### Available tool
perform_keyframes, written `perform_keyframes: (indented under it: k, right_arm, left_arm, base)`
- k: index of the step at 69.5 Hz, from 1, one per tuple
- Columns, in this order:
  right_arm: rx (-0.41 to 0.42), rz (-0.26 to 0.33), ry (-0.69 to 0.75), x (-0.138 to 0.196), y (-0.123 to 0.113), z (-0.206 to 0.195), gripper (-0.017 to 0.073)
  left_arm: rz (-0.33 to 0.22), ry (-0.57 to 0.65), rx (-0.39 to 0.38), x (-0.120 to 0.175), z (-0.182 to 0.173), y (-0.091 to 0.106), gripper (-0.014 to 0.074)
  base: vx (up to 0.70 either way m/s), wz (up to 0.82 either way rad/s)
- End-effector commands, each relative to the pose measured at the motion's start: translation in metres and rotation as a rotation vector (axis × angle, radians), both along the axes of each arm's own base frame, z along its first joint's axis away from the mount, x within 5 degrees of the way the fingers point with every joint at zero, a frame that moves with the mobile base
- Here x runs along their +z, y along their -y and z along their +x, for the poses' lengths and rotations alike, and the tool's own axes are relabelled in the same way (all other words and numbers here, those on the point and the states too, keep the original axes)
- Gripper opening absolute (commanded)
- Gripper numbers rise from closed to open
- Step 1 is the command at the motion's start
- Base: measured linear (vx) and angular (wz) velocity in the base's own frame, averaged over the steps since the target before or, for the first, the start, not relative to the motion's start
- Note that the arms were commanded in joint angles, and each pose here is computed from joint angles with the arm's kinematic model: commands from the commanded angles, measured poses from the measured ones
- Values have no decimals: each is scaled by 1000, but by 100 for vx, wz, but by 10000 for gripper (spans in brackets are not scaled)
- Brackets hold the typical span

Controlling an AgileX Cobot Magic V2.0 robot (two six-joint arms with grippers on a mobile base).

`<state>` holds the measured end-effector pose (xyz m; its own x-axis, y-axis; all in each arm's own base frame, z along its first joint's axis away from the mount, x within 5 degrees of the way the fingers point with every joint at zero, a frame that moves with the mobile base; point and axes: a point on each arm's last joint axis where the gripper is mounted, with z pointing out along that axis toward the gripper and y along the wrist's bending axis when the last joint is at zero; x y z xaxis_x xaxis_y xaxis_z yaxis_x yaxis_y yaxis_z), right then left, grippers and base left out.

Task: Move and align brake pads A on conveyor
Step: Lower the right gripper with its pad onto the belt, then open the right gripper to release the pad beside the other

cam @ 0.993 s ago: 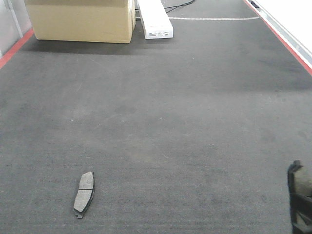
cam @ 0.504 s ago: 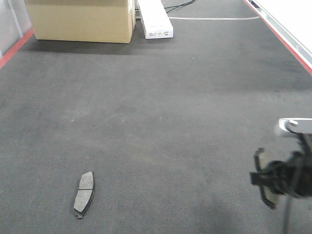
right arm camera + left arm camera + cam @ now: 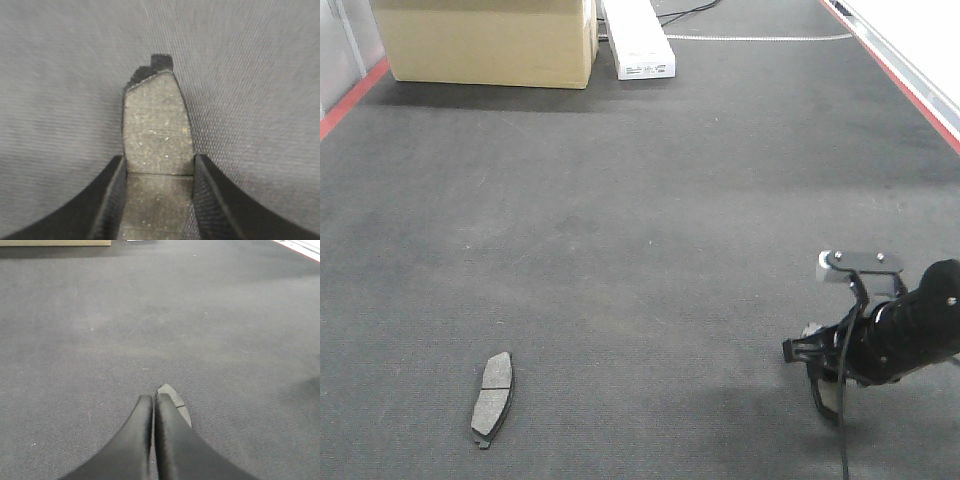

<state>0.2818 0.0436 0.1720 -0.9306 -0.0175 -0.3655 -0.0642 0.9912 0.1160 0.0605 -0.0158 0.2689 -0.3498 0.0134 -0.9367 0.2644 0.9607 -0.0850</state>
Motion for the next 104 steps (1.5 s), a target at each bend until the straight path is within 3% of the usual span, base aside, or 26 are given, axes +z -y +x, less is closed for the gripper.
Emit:
perform_keyframes:
  k: [1,47,84,104]
  right_arm:
    - [0,5,86,13,-1,10,83]
    - [3,4,65,11,-1,9,111]
    - [6,2,68,11,-1,9,288]
    - [7,3,80,14,-1,8,300]
  left_arm:
    - [-31,86,-19,14,2,2,-6]
    - [-31,86,-19,14,2,2,-6]
    - [-31,86,-19,14,2,2,-6]
    - [-31,86,-19,14,2,2,-6]
  base:
    - [0,0]
    - [0,0]
    - [0,0]
    - [0,0]
